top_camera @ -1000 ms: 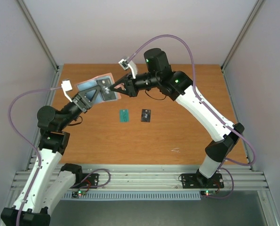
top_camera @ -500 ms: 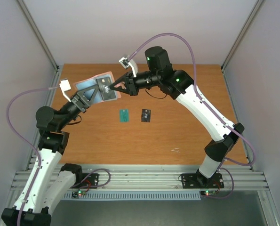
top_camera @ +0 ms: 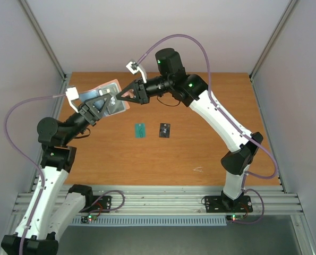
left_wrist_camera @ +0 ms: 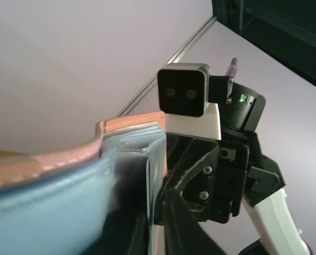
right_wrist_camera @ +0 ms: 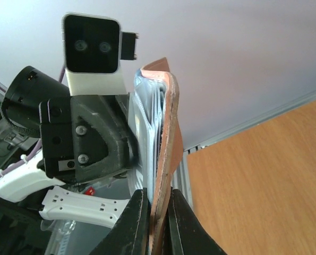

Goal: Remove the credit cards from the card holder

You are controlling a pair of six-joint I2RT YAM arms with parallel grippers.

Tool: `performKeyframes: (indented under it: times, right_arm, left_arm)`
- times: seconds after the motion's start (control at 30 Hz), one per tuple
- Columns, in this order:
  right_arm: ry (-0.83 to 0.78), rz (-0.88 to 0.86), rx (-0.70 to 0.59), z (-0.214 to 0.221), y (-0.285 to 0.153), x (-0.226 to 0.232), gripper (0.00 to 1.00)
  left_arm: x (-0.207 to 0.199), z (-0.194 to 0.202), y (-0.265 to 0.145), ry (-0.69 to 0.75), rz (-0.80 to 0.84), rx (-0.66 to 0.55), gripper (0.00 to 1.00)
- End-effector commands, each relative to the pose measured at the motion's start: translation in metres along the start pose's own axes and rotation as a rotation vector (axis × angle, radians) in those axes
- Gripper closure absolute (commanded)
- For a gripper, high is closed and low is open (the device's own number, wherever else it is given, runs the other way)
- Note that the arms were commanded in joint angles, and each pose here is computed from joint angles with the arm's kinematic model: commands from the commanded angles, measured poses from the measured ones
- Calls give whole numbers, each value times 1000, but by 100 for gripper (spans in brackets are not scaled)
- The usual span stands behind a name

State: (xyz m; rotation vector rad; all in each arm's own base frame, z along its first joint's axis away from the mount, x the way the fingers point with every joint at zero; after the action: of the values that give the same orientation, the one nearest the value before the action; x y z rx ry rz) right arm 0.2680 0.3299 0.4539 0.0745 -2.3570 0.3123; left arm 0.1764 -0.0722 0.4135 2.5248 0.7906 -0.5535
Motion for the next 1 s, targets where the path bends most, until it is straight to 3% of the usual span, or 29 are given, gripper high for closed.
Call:
performKeyframes:
  times: [0.0,0.13,0.17,0.23,0.3,0.47,0.83,0.9,0.97]
  right_arm:
    - [3,-58,66,11,24,1,99]
    - [-1,-43,61,13,13,2,91]
    - [1,-37,59,14,11,1,81]
    - [-5,-31,64,16,7,3,69]
    - [-11,-29,74,18,5,5,65]
    - [-6,-29,86,21,-1,8,70]
    - [16,-38,102,25,-32,12,57]
    - [15,-44,103,25,-32,14,60]
    - [17,-56,109,26,-32,15,72]
  left_arm:
    - [-23,-4,1,44,137,51,99]
    - [-22,-2,-2,53,117,36,100]
    - [-22,-2,-3,56,116,36,100]
    - [-21,0,-4,65,116,38,100]
    - [-20,1,-4,75,112,40,100]
    - [-23,1,-6,101,133,43,100]
    - [-24,4,-9,138,146,61,100]
    - [-23,4,-8,137,143,62,100]
    - [-23,4,-8,135,144,62,100]
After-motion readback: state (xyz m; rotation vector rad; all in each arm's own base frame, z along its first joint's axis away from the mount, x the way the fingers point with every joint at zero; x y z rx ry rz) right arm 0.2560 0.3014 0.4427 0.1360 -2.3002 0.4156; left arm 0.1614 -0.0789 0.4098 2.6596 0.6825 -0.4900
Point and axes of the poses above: each gripper's point midway between its finger pads, its own y axis out along the fingers, its own x axis along the line the jaws close on, z = x × y, the point moved 10 cm from there along -y, back along the fingers, and after that the axes turned 13 degrees about y, right-handed, at the moved point
